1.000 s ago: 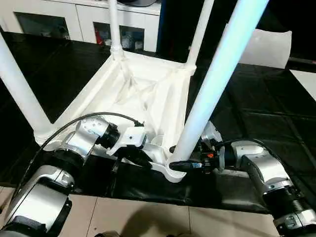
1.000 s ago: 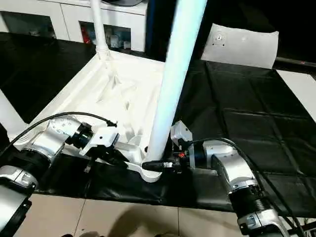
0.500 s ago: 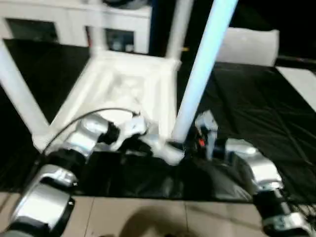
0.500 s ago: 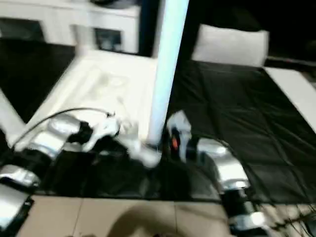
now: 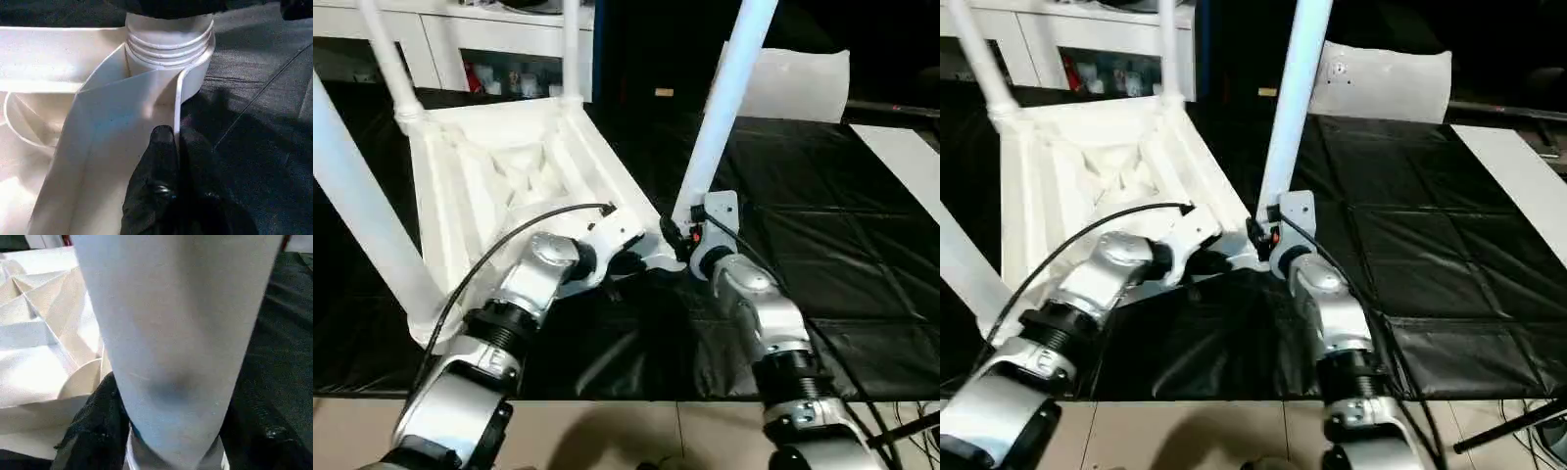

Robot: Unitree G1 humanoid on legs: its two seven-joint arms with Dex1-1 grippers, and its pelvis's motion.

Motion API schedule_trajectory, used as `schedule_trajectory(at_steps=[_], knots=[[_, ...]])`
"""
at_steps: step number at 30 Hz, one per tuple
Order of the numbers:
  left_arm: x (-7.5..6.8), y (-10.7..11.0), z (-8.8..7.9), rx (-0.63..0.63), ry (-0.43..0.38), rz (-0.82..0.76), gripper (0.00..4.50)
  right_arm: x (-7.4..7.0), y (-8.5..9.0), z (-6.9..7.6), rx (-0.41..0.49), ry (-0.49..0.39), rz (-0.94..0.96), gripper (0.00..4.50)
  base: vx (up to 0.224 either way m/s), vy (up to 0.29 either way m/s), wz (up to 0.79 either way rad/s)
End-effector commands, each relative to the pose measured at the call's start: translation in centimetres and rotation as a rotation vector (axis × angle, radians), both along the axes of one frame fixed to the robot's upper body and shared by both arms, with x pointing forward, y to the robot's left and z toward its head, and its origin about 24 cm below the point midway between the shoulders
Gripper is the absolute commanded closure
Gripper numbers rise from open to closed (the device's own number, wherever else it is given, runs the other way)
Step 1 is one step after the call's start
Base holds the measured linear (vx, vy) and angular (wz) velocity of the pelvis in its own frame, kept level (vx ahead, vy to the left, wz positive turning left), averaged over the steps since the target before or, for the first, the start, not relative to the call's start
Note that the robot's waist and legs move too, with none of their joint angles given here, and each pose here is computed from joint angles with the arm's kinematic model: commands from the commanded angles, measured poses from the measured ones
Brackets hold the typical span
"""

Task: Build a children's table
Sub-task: Rotate leg to tighten

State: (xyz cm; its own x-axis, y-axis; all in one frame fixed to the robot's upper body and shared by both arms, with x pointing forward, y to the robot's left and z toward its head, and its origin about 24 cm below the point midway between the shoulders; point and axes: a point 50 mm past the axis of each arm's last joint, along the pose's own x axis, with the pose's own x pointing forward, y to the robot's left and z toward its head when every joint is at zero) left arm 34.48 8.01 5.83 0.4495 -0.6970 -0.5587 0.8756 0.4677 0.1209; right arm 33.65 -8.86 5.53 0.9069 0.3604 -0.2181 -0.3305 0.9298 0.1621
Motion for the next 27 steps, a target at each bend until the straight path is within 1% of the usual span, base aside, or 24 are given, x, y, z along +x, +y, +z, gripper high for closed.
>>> schedule_trajectory(at_steps=[1, 3, 4, 5, 7, 8, 9, 10, 11, 13, 16, 18, 21, 23, 24, 25, 27], knots=[[-0.4, -2.3, 0.7, -0.026, -0.059, -0.08, 4.5, -1.4, 4.0, -0.2, 0.081, 0.012, 0.213, 1.67, 0.0, 0.0, 0.0], [-0.8, -1.3, 0.6, -0.02, -0.045, -0.142, 4.5, -1.7, 2.5, -0.1, 0.053, -0.048, 0.28, 1.45, 0.0, 0.0, 0.0], [-0.8, -1.2, 0.5, -0.018, -0.042, -0.148, 4.5, -1.8, 2.4, -0.1, 0.05, -0.055, 0.289, 1.36, 0.0, 0.0, 0.0], [-1.0, -0.6, 0.4, -0.01, -0.037, -0.185, 4.5, -1.9, 1.4, 0.0, 0.027, -0.084, 0.319, 1.29, 0.0, 0.0, 0.0], [-1.3, 0.0, 0.3, 0.0, -0.038, -0.239, 4.5, -2.0, 0.3, 0.2, 0.007, -0.121, 0.345, 1.1, 0.0, 0.0, 0.0], [-1.5, 0.3, 0.2, -0.002, -0.033, -0.261, 4.5, -2.0, -0.3, 0.2, 0.001, -0.132, 0.359, 1.0, 0.0, 0.0, 0.0], [-1.7, 0.5, 0.2, -0.013, -0.036, -0.303, 4.5, -2.0, -0.8, 0.3, -0.003, -0.137, 0.376, 1.0, 0.0, 0.0, 0.0], [-1.9, 0.8, 0.1, -0.01, -0.027, -0.324, 4.5, -2.1, -1.4, 0.4, -0.009, -0.142, 0.403, 0.84, 0.0, 0.0, 0.0], [-1.9, 0.8, 0.1, -0.01, -0.027, -0.324, 4.5, -2.1, -1.4, 0.4, -0.009, -0.142, 0.403, 0.84, 0.0, 0.0, 0.0], [-2.4, 2.0, -0.1, 0.038, -0.022, -0.441, 4.5, -2.7, -2.8, 0.4, -0.04, -0.142, 0.539, 0.53, 0.0, 0.0, 0.0], [-2.6, 2.6, 0.2, 0.028, 0.0, -0.535, 4.5, -3.7, -3.6, 0.6, -0.037, -0.139, 0.724, 0.53, 0.0, 0.0, 0.0], [-2.8, 2.9, 0.4, 0.028, 0.02, -0.587, 4.5, -4.0, -4.0, 0.6, -0.022, -0.125, 0.786, 0.53, 0.0, 0.0, 0.0], [-2.9, 3.4, 0.4, 0.063, 0.047, -0.647, 4.5, -4.2, -4.3, 0.6, -0.003, -0.105, 0.852, 0.87, 0.0, 0.0, 0.0], [-3.1, 3.8, 0.4, 0.087, 0.066, -0.697, 4.5, -4.4, -4.4, 0.6, 0.0, -0.089, 0.918, 0.91, 0.0, 0.0, 0.0], [-3.2, 3.9, 0.4, 0.098, 0.08, -0.737, 4.5, -4.6, -4.5, 0.6, 0.001, -0.074, 0.97, 1.08, 0.0, 0.0, 0.0], [-3.2, 3.9, 0.4, 0.098, 0.08, -0.737, 4.5, -4.6, -4.5, 0.6, 0.001, -0.074, 0.97, 1.21, 0.0, 0.0, 0.0], [-3.4, 4.1, 0.5, 0.112, 0.098, -0.798, 4.5, -4.8, -4.7, 0.5, -0.013, -0.049, 1.044, 1.31, 0.0, 0.0, 0.0]])
